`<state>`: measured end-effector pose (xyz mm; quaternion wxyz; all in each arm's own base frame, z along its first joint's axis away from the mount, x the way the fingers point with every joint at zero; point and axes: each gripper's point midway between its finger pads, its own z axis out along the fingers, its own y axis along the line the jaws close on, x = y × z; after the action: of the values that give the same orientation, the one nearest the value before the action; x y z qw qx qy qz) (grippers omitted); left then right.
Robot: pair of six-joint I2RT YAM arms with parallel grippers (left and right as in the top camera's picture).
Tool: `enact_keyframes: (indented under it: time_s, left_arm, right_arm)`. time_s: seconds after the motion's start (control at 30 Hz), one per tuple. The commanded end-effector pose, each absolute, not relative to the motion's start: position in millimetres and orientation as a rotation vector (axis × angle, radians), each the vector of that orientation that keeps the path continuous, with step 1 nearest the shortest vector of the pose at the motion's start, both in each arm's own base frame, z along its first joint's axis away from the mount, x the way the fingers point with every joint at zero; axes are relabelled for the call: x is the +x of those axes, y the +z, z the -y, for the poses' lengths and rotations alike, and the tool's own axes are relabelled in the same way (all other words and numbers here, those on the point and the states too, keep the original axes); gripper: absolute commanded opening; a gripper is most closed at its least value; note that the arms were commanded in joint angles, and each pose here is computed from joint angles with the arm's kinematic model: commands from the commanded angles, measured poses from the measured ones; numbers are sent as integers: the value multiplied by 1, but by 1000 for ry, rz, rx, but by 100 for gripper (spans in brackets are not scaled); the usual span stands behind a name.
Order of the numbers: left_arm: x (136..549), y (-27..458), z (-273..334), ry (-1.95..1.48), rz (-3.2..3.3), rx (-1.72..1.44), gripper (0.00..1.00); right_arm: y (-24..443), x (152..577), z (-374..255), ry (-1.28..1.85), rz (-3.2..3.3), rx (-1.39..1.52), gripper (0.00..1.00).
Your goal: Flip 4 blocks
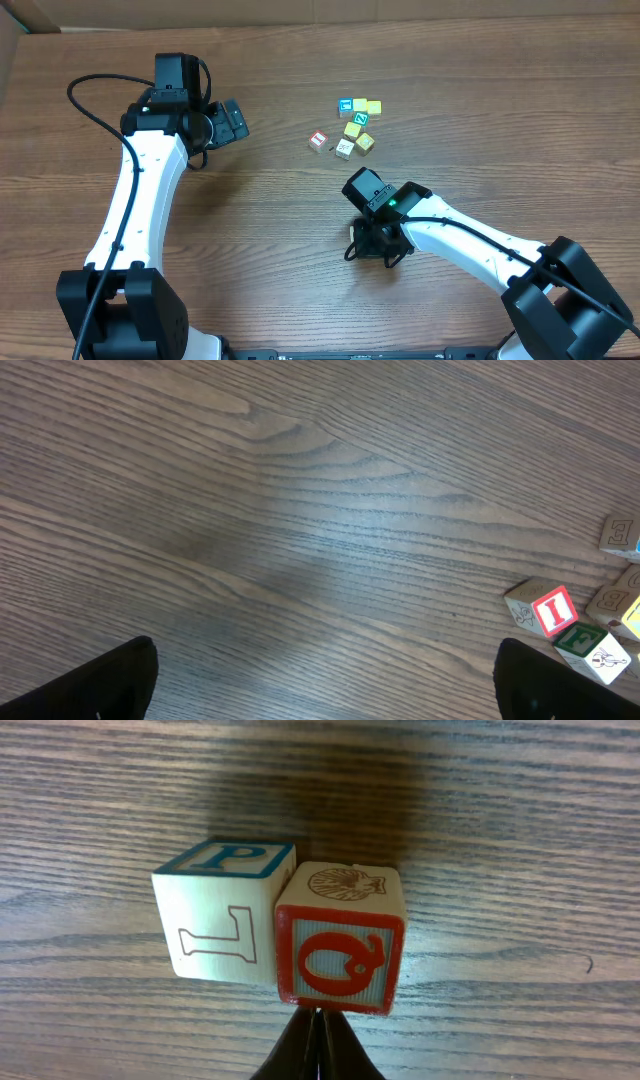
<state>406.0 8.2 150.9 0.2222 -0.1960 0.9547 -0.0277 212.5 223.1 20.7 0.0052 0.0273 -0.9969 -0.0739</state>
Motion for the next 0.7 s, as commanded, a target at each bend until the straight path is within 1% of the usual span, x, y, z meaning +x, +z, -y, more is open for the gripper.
enact_keyframes:
  time_s: [0.0, 0.5, 0.57, 0.67]
  left_arm:
    - [411, 157, -8, -86, -2619, -549, 100]
    - [411, 157, -8, -86, -2619, -549, 100]
    - [411, 156, -8, -86, -2620, -549, 100]
    - [411, 157, -8, -86, -2619, -549, 100]
  right_arm:
    - [20, 216, -221, -222, 3136, 72, 4]
    - [23, 217, -222, -223, 3138, 87, 4]
    - [36, 219, -229, -258, 3125, 150, 4]
    - [69, 229, -243, -332, 3142, 227, 4]
